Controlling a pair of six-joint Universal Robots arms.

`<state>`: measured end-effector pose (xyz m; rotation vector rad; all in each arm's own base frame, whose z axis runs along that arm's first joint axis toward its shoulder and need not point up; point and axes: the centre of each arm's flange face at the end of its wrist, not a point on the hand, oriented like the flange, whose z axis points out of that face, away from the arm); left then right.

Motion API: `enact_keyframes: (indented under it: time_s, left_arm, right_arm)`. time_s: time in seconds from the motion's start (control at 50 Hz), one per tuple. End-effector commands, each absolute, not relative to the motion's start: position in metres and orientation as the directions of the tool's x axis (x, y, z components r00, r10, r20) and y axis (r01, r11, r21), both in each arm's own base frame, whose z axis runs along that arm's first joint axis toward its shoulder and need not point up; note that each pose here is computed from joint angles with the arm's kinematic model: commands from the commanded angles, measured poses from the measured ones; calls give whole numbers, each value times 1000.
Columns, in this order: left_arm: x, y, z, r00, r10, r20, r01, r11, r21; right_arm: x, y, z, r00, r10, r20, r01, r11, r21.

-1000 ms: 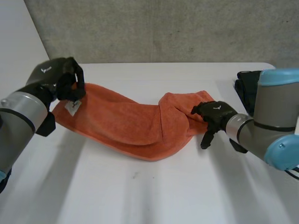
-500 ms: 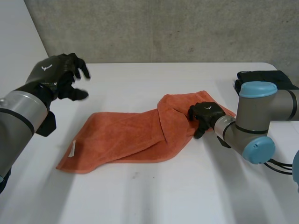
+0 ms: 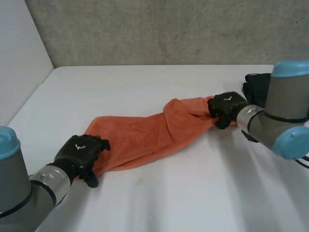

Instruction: Fold the laundry.

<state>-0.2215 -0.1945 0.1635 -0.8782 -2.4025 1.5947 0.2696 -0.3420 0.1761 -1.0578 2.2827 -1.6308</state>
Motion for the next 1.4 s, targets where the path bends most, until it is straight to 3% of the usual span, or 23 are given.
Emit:
enact_keyframes:
  time_s: [0.02, 0.22, 0.44, 0.78, 0.86, 0.96, 1.04, 1.14, 1.22, 1.28, 1.4]
  left_arm:
    - [-219, -205, 156, -836, 504, -220, 382, 244, -892]
    - [-224, -219, 134, -828, 511, -233, 406, 258, -876]
    - [-226, -229, 122, -778, 535, -330, 503, 214, -837]
    - [-225, -242, 125, -796, 487, -361, 501, 195, -843]
    - [-223, -247, 163, -820, 420, -390, 472, 109, -875]
    - [-220, -243, 240, -863, 314, -396, 384, -101, -918]
    - [-216, -235, 289, -893, 255, -372, 315, -238, -919]
    - [-214, -227, 316, -912, 244, -331, 253, -301, -919]
    - [-216, -230, 309, -908, 261, -327, 257, -270, -928]
    - [-223, -244, 279, -895, 296, -333, 288, -185, -939]
    - [-234, -283, 227, -882, 335, -331, 336, -43, -941]
  right_arm:
    - [260, -318, 208, -725, -616, 307, -484, 138, -864]
    - [254, -292, 219, -709, -644, 289, -476, 134, -869]
    - [252, -283, 225, -704, -649, 288, -473, 125, -872]
    - [248, -272, 234, -696, -649, 309, -485, 106, -868]
    - [245, -263, 251, -654, -650, 388, -543, 45, -839]
    - [231, -259, 289, -618, -595, 515, -610, -51, -791]
    - [226, -256, 323, -623, -533, 573, -610, -129, -782]
    - [225, -254, 345, -634, -493, 596, -598, -177, -782]
    - [226, -254, 338, -626, -517, 584, -606, -148, -781]
    - [227, -257, 327, -618, -546, 565, -616, -110, -780]
    - [237, -283, 264, -601, -662, 448, -643, 67, -763]
